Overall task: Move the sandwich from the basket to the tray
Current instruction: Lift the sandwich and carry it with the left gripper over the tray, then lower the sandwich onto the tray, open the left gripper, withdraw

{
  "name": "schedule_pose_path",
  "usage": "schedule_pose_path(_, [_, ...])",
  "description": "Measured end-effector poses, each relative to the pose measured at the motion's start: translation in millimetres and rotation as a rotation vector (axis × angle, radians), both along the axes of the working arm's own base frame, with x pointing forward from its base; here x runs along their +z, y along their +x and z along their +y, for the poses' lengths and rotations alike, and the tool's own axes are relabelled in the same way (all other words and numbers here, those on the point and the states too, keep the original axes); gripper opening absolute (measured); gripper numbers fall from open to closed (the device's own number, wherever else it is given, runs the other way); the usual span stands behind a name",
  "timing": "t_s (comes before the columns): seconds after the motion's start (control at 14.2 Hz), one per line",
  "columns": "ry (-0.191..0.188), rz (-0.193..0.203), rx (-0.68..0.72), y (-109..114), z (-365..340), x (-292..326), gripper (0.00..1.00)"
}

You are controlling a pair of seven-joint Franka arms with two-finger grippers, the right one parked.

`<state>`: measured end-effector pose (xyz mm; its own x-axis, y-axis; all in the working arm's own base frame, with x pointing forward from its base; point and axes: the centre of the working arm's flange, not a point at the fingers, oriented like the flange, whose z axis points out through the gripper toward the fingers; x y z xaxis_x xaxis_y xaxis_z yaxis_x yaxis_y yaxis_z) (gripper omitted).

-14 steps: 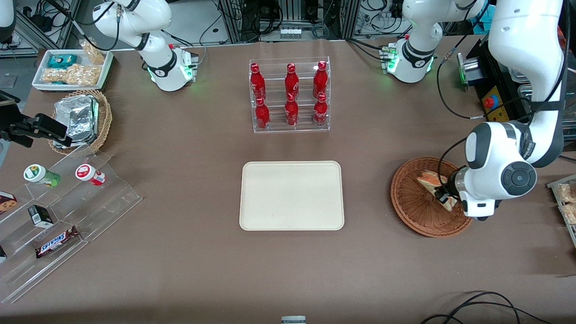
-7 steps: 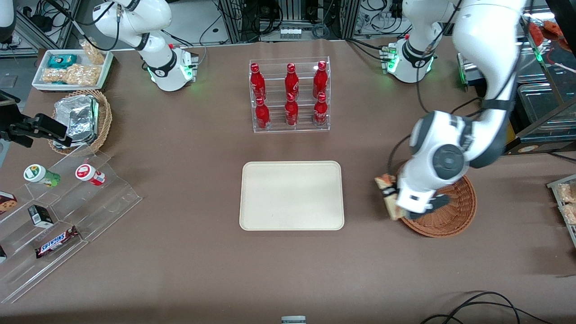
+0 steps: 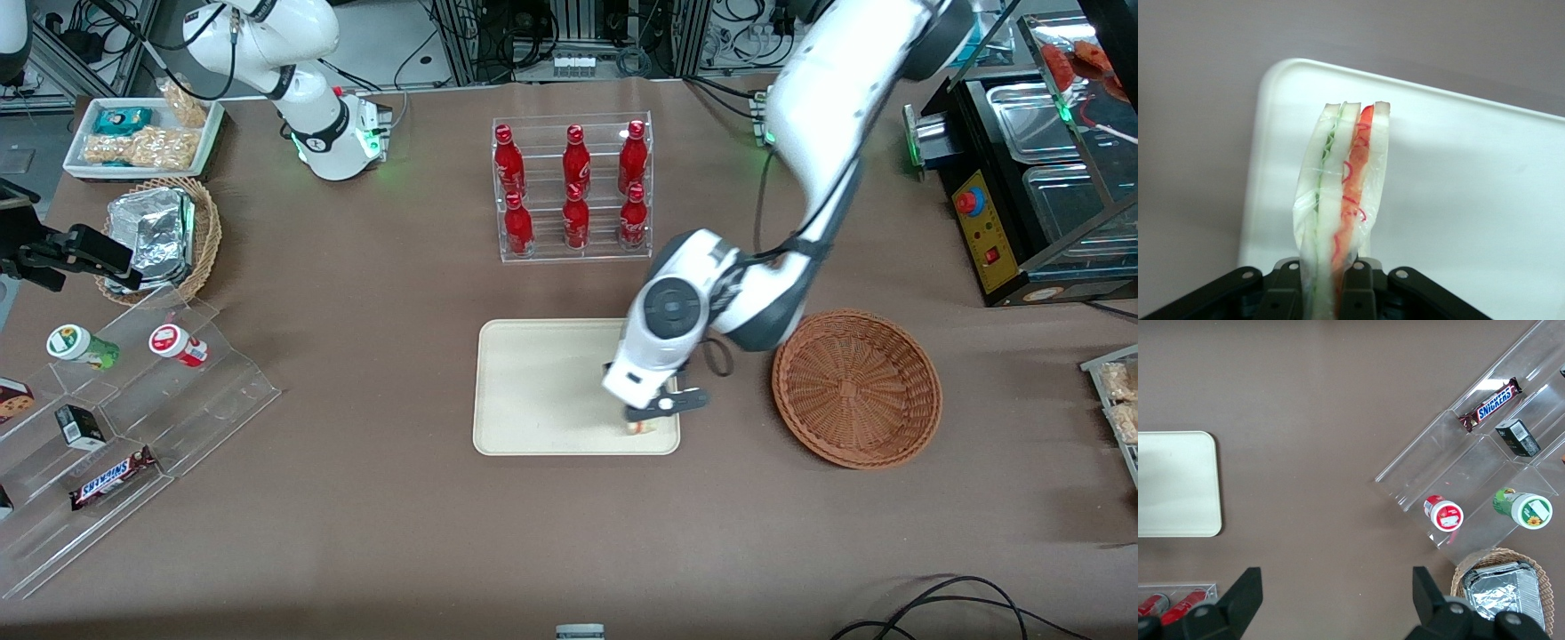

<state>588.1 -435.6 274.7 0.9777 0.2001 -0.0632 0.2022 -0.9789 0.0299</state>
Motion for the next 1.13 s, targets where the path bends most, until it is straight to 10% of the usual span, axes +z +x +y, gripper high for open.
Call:
schedule_pose_path(0.49, [-0.055, -0.037, -0.021, -14.1, -62.1, -36.1, 0.19])
schedule_pose_path(1.13, [-0.042, -0.123, -0.001, -5.6, -31.0, 97.9, 1.0])
